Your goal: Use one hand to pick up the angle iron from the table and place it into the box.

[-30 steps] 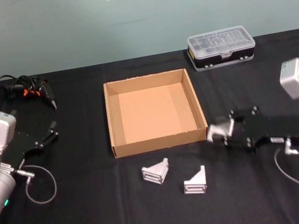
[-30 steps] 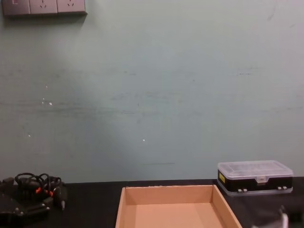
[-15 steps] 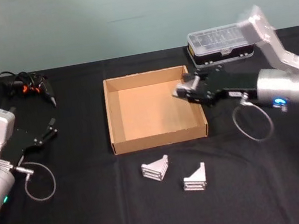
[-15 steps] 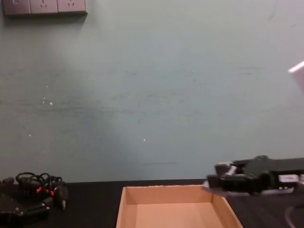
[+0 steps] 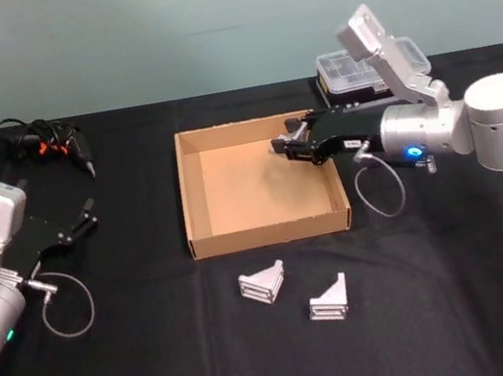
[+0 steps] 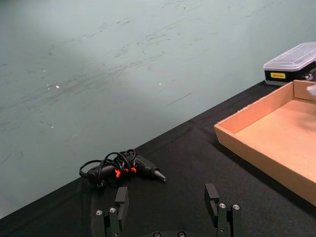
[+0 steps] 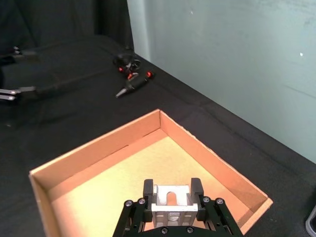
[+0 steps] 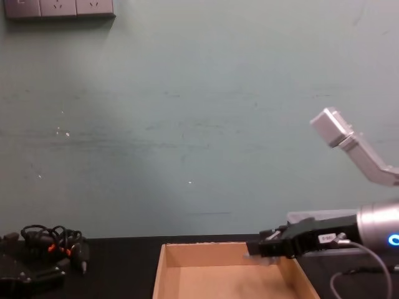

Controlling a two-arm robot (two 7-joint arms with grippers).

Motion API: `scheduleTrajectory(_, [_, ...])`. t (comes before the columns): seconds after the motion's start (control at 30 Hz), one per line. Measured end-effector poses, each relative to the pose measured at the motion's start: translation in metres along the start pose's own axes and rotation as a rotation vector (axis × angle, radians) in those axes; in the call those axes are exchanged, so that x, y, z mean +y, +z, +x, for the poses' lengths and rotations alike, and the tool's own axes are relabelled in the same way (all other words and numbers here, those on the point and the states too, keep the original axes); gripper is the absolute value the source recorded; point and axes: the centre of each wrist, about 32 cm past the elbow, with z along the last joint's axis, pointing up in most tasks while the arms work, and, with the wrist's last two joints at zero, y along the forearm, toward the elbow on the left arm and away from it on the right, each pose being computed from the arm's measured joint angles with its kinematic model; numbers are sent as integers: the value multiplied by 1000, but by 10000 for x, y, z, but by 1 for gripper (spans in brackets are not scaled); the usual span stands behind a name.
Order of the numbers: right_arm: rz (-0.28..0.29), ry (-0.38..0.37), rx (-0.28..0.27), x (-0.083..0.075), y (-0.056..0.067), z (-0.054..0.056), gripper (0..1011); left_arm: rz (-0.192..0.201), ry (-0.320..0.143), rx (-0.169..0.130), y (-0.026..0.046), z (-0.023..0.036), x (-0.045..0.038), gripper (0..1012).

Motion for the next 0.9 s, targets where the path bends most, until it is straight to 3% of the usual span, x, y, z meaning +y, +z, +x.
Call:
scheduleTrajectory(0.27, [-55,-5,-13,183,-30,13,456,0,0,0,0,0,0,1011])
scheduleTrajectory(0.7, [-84,-6,7,268,-135,3,456,0,0,0,0,0,0,1011])
scheduleTrajectory(0.9, [-82,-6,4,267,-125,8,456,0,0,0,0,0,0,1012])
